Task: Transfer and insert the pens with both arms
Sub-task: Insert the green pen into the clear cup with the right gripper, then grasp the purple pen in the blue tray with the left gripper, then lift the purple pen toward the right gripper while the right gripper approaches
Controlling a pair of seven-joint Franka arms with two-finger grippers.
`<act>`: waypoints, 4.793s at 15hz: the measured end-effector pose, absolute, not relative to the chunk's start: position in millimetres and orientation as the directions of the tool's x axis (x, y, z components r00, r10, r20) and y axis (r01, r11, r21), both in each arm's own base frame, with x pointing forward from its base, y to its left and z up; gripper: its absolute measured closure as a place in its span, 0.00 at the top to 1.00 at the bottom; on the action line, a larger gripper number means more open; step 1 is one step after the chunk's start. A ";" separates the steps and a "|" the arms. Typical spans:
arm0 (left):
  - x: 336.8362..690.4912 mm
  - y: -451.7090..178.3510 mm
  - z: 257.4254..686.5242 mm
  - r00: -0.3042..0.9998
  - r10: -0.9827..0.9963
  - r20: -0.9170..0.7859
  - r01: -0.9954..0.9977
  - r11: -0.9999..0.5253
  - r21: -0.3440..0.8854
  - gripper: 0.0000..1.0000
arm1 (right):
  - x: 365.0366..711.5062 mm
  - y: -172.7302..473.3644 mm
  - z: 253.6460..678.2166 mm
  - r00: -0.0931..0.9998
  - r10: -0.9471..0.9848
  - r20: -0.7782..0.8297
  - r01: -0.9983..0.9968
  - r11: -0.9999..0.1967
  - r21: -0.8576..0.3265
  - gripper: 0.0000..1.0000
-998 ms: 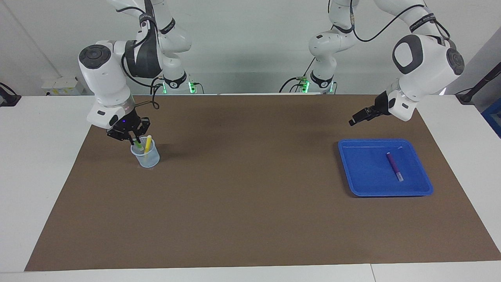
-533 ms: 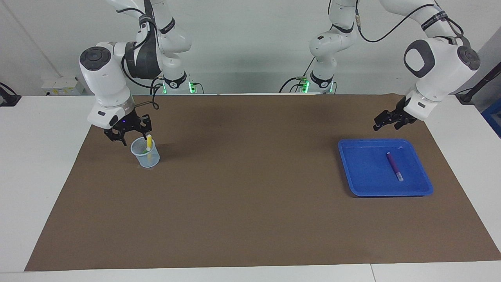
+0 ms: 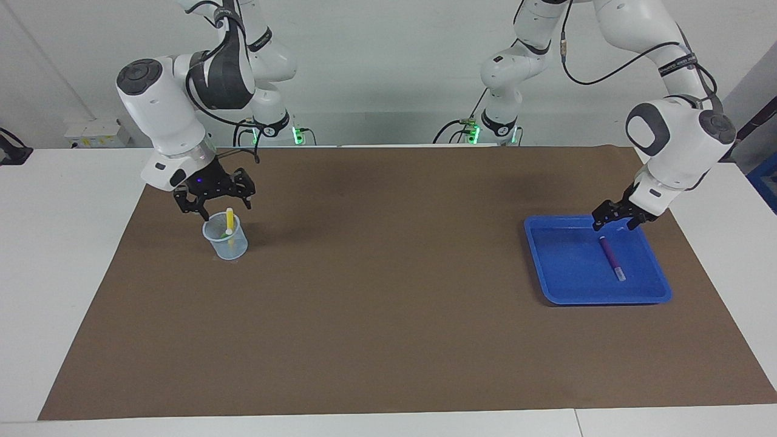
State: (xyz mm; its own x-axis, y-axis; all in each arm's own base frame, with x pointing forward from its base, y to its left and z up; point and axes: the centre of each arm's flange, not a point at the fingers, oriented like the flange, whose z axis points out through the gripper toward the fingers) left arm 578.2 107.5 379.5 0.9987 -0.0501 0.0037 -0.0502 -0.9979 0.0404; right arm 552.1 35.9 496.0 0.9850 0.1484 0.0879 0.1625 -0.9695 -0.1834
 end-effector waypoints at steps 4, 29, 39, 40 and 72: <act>585.5 110.2 358.8 0.999 -0.051 0.017 -0.052 -0.997 0.048 1.00 | 552.9 101.5 517.7 0.993 -0.102 0.059 -0.074 -0.930 -0.360 1.00; 610.0 148.4 298.5 0.993 -0.110 0.052 -0.111 -0.994 0.010 0.31 | 537.1 234.4 535.5 0.903 -0.429 -0.031 -0.378 -0.757 -0.534 1.00; 609.6 147.4 299.1 0.992 -0.111 0.052 -0.112 -0.994 0.010 0.17 | 536.7 235.4 535.5 0.897 -0.439 -0.040 -0.391 -0.750 -0.533 1.00; 609.7 147.3 299.2 0.993 -0.110 0.051 -0.111 -0.994 0.010 0.17 | 536.7 235.4 535.5 0.897 -0.440 -0.040 -0.392 -0.750 -0.533 1.00; 569.6 -170.6 469.6 0.083 0.705 -0.704 0.963 -0.240 -0.127 0.17 | 498.6 324.1 569.4 0.919 -0.393 -0.022 -0.333 -0.749 -0.573 1.00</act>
